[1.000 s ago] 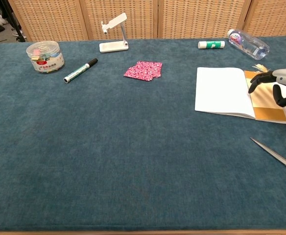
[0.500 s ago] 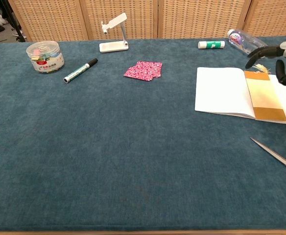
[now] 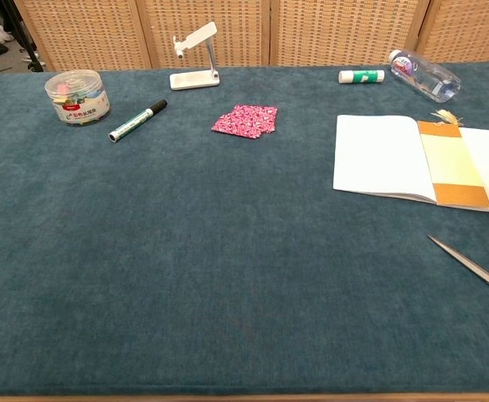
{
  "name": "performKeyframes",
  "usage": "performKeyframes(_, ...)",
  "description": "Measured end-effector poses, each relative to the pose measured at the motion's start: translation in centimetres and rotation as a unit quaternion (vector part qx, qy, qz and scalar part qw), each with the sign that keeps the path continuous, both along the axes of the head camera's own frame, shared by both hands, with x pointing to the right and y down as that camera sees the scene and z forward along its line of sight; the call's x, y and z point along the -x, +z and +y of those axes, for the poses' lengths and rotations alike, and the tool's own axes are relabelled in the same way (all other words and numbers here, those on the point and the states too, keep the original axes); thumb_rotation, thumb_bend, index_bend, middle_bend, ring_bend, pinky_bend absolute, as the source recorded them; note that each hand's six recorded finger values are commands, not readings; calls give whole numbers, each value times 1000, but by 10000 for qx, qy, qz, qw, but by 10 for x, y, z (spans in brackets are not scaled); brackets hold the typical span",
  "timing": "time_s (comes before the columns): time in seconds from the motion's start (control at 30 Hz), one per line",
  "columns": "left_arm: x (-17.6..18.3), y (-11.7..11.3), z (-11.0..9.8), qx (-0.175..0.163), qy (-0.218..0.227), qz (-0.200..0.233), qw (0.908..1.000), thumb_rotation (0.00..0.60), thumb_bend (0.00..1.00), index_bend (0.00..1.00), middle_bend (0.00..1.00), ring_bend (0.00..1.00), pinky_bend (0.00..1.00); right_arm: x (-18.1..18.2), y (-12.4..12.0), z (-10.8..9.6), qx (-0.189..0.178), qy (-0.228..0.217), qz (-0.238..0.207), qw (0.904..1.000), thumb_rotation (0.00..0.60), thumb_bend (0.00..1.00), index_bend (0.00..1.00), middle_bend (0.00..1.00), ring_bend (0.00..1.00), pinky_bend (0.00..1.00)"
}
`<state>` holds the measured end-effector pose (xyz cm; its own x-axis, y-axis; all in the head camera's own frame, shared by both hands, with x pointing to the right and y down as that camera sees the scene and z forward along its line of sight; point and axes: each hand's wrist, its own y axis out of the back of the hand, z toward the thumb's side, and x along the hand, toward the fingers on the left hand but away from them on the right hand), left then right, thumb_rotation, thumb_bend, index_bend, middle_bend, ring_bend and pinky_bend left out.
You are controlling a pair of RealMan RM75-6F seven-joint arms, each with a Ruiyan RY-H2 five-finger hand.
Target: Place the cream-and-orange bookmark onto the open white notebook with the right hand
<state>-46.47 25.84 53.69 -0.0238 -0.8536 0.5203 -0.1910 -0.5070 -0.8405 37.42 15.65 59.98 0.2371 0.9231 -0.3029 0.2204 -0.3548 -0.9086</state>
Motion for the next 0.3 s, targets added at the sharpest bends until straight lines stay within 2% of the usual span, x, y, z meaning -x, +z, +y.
performKeyframes(0.3, 4, -6, -1, -454, -157, -167, 9987, 600, 0, 0, 0, 0, 0, -22, -22, 43, -195, 542, 263, 9980, 600, 0, 40, 0, 0, 0)
